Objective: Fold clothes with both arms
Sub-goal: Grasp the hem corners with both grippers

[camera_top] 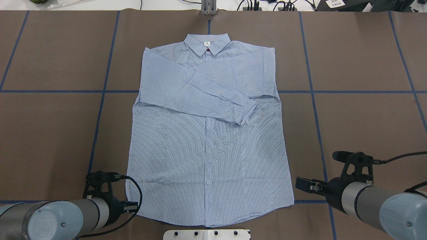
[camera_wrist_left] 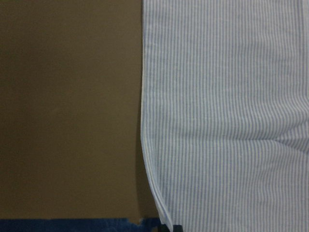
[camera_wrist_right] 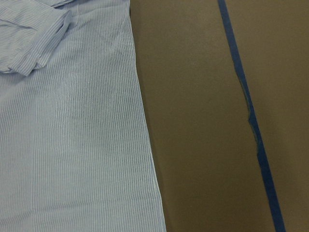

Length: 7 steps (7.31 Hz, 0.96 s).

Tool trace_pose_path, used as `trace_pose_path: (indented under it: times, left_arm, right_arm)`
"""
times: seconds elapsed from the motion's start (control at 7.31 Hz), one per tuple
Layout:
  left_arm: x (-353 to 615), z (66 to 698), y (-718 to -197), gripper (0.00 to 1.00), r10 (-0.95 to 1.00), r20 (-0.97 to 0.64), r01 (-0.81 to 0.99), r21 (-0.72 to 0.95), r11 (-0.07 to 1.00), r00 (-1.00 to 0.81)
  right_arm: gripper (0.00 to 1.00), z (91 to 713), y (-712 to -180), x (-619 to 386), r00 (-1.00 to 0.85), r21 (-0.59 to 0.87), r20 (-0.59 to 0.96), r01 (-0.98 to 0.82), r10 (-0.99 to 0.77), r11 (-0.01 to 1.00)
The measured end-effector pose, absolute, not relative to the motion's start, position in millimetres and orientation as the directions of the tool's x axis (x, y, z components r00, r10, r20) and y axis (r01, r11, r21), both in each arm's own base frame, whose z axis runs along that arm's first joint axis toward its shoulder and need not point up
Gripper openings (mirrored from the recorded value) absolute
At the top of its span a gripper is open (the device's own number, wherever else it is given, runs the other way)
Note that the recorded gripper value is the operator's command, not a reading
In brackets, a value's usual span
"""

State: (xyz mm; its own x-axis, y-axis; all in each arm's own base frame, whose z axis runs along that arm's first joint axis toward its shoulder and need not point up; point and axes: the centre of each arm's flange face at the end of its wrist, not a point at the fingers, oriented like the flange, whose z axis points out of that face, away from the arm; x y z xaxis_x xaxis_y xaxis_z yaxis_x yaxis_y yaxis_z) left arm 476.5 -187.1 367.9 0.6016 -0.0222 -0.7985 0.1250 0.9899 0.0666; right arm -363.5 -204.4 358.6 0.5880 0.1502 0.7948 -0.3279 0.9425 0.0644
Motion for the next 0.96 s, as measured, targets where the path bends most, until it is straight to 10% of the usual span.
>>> trace_pose_path:
  times: [0.41,0.96]
  left_arm:
    - [472.9,355.8,-188.0,0.00,-0.021,-0.815,0.138,0.073,0.988,0.579]
    - [469.2,345.4,-189.6,0.00,-0.015,-0.827,0.179,0.104,0.978,0.561]
  right_arm:
    - [0.99,357.7,-192.0,-371.5,0.571,0.046,0.803,-0.348,0.173,0.936]
    - [0.68,368.2,-164.0,-397.2,0.544,0.025,0.808,-0.416,0.226,0.909]
